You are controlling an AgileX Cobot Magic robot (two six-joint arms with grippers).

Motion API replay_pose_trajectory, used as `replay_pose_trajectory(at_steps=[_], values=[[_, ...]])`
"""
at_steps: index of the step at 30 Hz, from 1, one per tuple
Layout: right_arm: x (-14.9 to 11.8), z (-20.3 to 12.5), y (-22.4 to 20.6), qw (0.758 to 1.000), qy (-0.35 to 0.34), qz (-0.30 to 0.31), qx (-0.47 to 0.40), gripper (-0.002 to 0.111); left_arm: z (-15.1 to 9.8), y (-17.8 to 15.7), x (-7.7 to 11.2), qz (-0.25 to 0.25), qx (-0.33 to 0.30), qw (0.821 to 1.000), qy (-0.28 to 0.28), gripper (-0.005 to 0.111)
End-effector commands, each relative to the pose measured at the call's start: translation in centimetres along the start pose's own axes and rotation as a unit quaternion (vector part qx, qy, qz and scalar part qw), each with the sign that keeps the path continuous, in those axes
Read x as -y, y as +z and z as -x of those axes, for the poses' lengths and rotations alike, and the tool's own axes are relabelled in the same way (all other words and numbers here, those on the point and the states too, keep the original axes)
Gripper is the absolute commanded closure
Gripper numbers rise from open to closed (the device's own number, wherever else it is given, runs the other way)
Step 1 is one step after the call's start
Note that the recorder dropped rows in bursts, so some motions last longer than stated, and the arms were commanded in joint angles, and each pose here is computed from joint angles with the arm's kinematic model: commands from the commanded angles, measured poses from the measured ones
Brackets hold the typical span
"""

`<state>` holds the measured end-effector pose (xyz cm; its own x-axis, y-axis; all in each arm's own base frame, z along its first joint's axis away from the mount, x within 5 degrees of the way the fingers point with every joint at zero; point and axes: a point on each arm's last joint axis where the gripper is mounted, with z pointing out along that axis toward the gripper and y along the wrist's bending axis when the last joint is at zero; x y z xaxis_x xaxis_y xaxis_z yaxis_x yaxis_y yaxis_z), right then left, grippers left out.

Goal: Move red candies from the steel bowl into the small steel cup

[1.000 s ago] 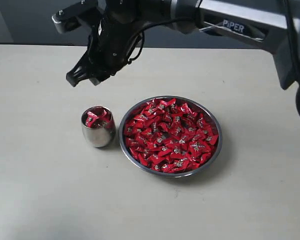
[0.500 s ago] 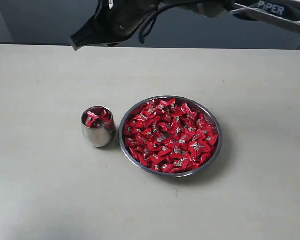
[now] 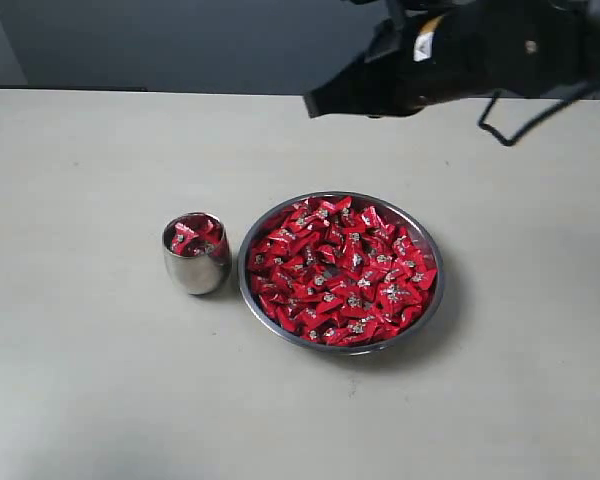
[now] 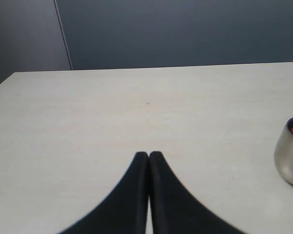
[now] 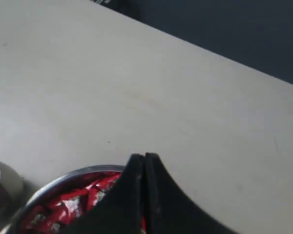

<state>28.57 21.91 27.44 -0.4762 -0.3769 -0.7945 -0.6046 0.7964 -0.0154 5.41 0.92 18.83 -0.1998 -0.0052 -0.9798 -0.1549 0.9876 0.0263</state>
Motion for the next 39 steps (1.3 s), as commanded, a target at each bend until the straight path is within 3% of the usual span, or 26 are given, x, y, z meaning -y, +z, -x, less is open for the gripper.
replay_pose_trajectory(at_steps=[1,12,22,29,39], values=[[1.4,-2.0,-3.2,1.0,0.016,-0.015,0.017,0.108,-0.1,0.0,0.0,-0.001,0.001,1.0,-0.001,0.106],[3.1,-6.1,-9.3,0.994,0.062,-0.044,0.073,0.108,-0.1,0.0,0.0,-0.001,0.001,1.0,-0.001,0.106],[2.9,-6.1,-11.5,0.993,0.063,-0.046,0.093,0.108,-0.1,0.0,0.0,-0.001,0.001,1.0,-0.001,0.106],[3.1,-5.9,-12.1,0.993,0.002,-0.062,0.105,0.108,-0.1,0.0,0.0,-0.001,0.001,1.0,-0.001,0.106],[3.2,-6.3,-12.3,0.994,-0.015,-0.07,0.084,0.108,-0.1,0.0,0.0,-0.001,0.001,1.0,-0.001,0.106]])
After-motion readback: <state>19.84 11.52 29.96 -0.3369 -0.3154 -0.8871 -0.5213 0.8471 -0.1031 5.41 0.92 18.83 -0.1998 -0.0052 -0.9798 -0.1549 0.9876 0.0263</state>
